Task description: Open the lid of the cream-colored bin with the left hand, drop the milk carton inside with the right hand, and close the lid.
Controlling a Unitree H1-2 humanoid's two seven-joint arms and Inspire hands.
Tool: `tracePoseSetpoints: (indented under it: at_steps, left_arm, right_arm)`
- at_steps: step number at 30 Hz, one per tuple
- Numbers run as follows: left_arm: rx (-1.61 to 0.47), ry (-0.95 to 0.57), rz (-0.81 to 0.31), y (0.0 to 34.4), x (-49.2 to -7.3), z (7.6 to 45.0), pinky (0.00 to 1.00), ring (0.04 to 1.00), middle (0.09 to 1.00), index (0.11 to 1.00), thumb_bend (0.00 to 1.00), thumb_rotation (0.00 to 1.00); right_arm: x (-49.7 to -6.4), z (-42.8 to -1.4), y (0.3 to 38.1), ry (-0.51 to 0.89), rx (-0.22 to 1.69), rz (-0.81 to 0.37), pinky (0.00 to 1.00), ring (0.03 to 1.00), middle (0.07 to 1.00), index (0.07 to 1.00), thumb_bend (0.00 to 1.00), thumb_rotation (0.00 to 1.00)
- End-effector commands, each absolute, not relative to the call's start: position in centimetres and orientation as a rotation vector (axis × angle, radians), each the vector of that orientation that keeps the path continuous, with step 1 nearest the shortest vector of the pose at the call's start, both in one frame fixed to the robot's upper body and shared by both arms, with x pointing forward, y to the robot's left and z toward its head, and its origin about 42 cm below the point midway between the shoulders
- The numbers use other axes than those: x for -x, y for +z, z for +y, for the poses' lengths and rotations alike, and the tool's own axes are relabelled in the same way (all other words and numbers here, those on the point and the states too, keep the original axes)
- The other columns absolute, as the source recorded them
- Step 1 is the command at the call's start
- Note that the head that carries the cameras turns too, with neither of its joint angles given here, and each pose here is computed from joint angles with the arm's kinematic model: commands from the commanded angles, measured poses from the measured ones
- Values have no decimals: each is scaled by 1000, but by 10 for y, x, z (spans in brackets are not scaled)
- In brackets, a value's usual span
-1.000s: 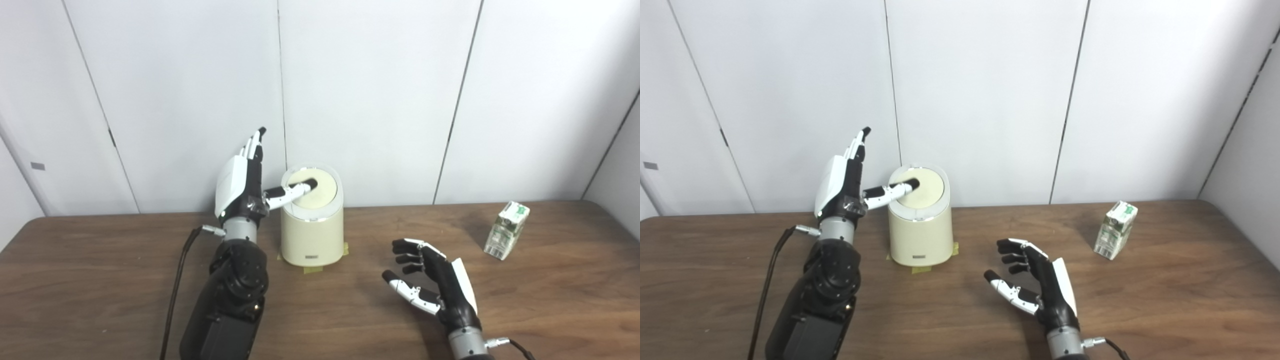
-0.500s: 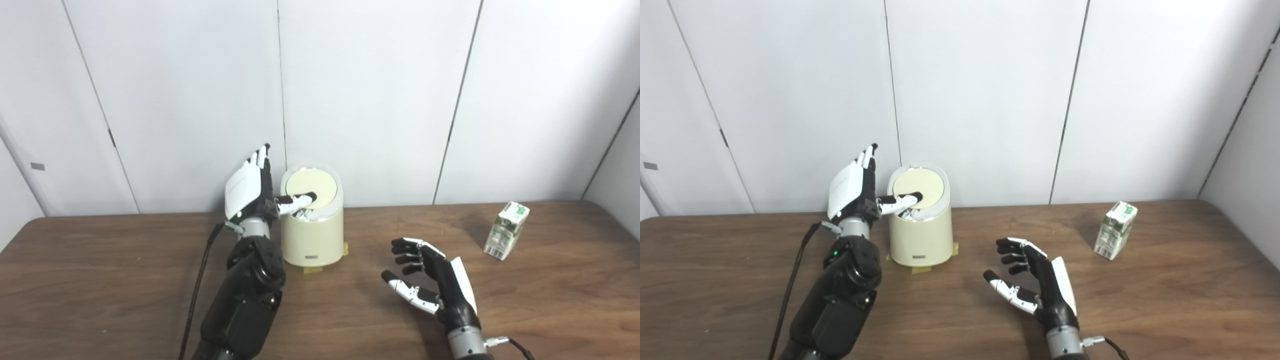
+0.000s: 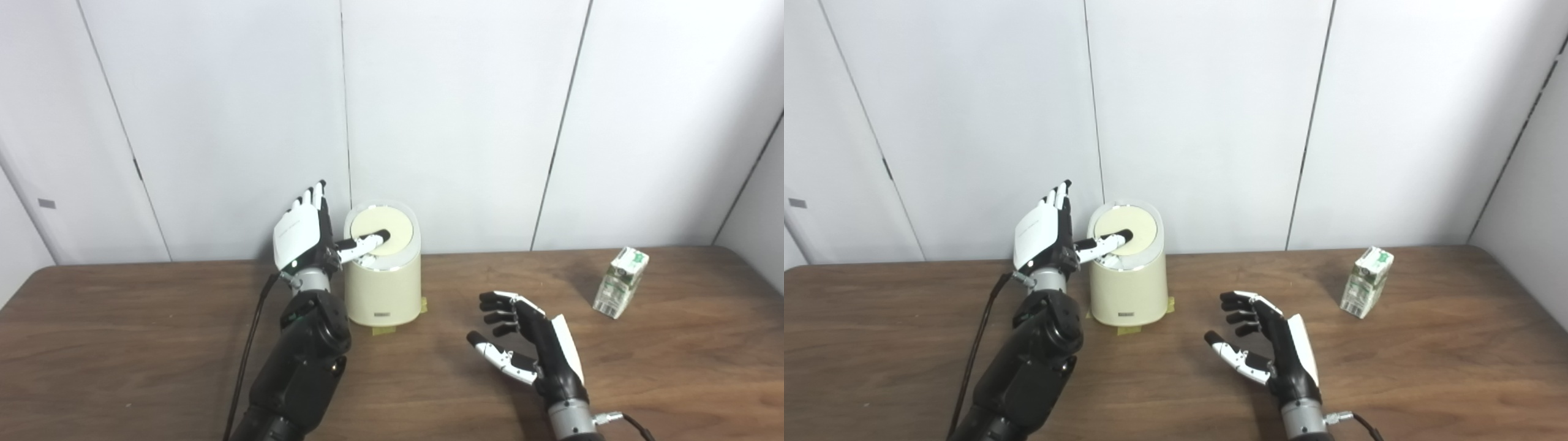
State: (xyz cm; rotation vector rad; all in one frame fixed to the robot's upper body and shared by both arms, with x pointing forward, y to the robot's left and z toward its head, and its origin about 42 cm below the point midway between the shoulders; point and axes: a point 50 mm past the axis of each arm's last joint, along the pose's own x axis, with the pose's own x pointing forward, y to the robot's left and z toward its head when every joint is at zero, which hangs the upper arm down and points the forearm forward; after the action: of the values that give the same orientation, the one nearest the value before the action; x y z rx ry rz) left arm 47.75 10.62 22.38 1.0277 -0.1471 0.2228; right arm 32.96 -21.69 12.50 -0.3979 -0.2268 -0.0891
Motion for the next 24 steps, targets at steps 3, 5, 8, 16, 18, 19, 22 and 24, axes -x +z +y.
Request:
tracePoseSetpoints:
  at_steps: [3,5,8,16,18,19,22,24]
  left_arm:
    - [-1227,317,-331,255,-483,103,1000,1000,1000,1000,860,268]
    - [-1297,320,-368,258,-481,101,1000,1000,1000,1000,929,230]
    - [-1368,320,-384,263,-478,98,1000,1000,1000,1000,988,194]
    - [-1432,296,-338,262,-475,100,1000,1000,1000,1000,1000,129]
    - [-1446,282,-321,260,-474,101,1000,1000,1000,1000,1000,132]
    - [-1452,278,-319,259,-473,101,1000,1000,1000,1000,1000,132]
    - [-1460,265,-317,255,-470,101,1000,1000,1000,1000,1000,129]
    - [-1465,252,-310,252,-469,101,1000,1000,1000,1000,1000,133]
  right_arm:
    - [-325,-223,116,-91,423,-203,566,654,688,683,313,236]
    - [-326,-224,116,-88,436,-206,562,652,687,684,313,258]
    - [-326,-224,115,-87,436,-209,551,647,682,681,310,253]
    - [-326,-223,116,-90,439,-207,559,647,681,677,310,248]
    - [-326,-223,117,-89,441,-204,559,648,681,677,309,245]
    - [-326,-223,117,-88,441,-202,554,647,680,678,310,247]
    - [-326,-224,117,-84,443,-202,559,653,687,682,310,247]
    - [-326,-224,117,-85,445,-202,562,656,688,680,310,249]
